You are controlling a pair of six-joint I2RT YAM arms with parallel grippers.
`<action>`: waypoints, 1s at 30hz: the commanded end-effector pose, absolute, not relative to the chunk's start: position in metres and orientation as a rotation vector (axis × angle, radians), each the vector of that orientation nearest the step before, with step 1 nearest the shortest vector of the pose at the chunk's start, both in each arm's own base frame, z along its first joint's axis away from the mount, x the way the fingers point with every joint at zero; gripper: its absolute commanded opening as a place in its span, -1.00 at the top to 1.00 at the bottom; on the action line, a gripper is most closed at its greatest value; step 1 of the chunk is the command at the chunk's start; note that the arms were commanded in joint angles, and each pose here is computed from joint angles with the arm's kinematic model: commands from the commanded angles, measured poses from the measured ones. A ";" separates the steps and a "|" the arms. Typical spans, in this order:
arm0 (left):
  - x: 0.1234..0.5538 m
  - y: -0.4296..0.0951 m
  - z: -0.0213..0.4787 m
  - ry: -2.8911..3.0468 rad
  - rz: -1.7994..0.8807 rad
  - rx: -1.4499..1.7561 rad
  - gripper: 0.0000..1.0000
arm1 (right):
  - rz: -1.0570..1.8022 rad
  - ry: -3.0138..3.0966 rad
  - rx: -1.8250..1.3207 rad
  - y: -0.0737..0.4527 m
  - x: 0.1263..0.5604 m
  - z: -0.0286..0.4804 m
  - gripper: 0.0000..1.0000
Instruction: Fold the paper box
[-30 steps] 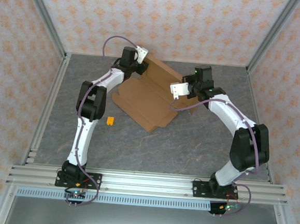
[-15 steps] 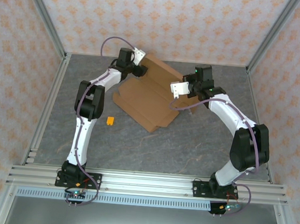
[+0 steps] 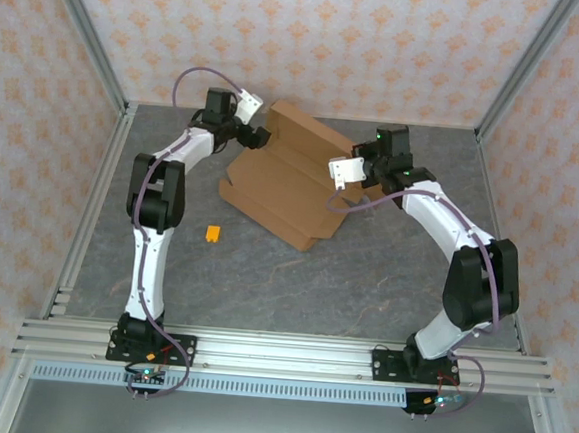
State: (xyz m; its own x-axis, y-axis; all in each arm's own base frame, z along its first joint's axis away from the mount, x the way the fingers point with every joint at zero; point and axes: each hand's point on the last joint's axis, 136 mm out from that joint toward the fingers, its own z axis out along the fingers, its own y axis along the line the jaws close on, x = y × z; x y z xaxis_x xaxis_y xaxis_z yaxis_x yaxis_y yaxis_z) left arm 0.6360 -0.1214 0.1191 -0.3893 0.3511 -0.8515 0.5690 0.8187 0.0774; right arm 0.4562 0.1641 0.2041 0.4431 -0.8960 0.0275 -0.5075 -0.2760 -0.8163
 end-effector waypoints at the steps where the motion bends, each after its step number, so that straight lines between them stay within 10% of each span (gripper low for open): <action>1: 0.624 -0.130 0.170 1.910 -0.314 0.728 -0.76 | -0.674 1.148 -1.925 0.164 0.466 0.209 1.00; 14: 0.616 -0.155 0.168 1.889 -0.402 0.843 -0.70 | -0.660 1.145 -1.925 0.166 0.467 0.208 1.00; 30: 0.648 -0.163 0.149 1.887 -0.518 0.768 -0.02 | -0.665 1.142 -1.920 0.166 0.467 0.213 1.00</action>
State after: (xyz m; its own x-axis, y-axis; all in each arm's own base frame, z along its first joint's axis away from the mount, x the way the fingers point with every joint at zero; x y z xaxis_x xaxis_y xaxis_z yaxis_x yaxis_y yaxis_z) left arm 0.6439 -0.1588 0.1366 -0.3261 0.3143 -0.8916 0.6944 0.7196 -0.0003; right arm 0.4604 0.1649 0.1979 0.4501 -0.8924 0.0334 -0.5066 -0.2859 -0.8134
